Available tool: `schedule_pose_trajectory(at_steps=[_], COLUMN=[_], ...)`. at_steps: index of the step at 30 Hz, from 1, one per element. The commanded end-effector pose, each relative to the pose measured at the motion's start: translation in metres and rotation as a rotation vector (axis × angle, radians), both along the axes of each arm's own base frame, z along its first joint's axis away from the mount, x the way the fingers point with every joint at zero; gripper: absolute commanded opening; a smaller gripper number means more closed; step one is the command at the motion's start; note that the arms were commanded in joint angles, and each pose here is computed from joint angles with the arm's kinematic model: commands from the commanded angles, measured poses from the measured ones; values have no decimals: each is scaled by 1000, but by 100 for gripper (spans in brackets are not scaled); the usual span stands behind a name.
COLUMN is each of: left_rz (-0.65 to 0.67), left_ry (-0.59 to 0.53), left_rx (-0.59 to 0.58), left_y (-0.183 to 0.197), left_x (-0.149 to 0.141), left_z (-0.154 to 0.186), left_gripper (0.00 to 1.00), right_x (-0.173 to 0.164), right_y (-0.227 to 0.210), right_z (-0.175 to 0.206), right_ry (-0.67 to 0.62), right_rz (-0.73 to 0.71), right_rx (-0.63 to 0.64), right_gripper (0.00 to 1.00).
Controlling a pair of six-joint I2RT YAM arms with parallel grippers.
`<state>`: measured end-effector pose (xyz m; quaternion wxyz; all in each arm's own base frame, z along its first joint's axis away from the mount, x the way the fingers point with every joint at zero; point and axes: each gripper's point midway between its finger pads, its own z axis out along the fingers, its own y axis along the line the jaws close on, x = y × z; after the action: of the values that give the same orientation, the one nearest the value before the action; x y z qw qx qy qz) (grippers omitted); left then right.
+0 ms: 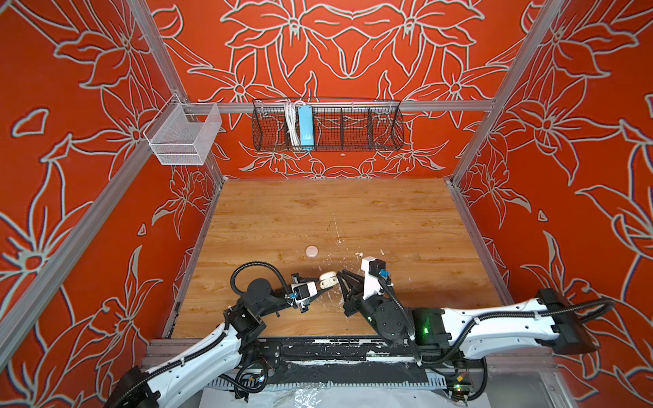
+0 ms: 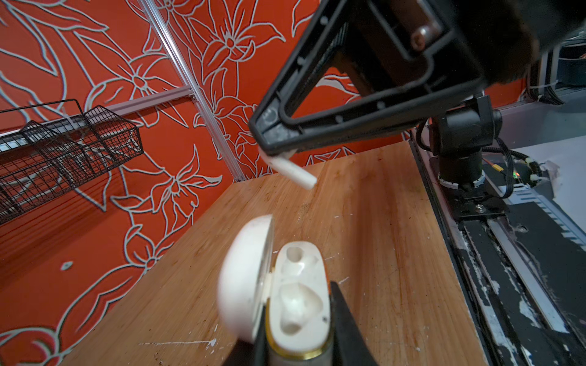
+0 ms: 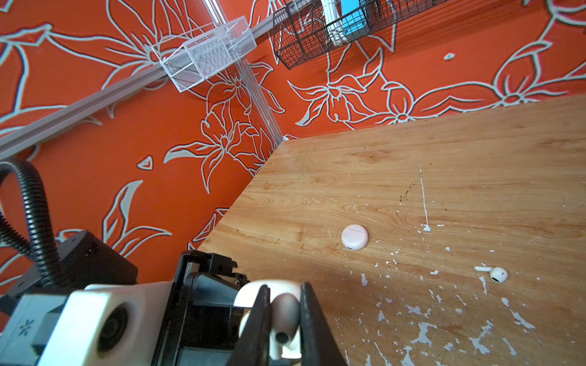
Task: Insert wireless bluetooth earbuds into charging case
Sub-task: Insert the wireless bluetooth earbud into the charging case.
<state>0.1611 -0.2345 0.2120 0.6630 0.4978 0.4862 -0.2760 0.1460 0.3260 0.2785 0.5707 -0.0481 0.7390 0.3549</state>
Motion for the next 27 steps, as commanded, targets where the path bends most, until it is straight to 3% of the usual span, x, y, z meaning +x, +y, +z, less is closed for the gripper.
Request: schedule_pose_trajectory(at_steps=[1, 10, 27], left_rz=[-24, -17, 24], left_ry=[-34, -20, 40], left_rx=[-33, -44, -120], left_y=[-1, 0, 6], left_x=[-5, -5, -1], left_z=[13, 15, 37], left_gripper=[0, 0, 0], right_x=[-6, -8, -6], right_y=[8, 6, 14], right_z=[4, 1, 19], right_ry=[-31, -85, -315], right_rz=[50, 71, 27], right_rx=[22, 26, 16], right_gripper=[0, 0, 0])
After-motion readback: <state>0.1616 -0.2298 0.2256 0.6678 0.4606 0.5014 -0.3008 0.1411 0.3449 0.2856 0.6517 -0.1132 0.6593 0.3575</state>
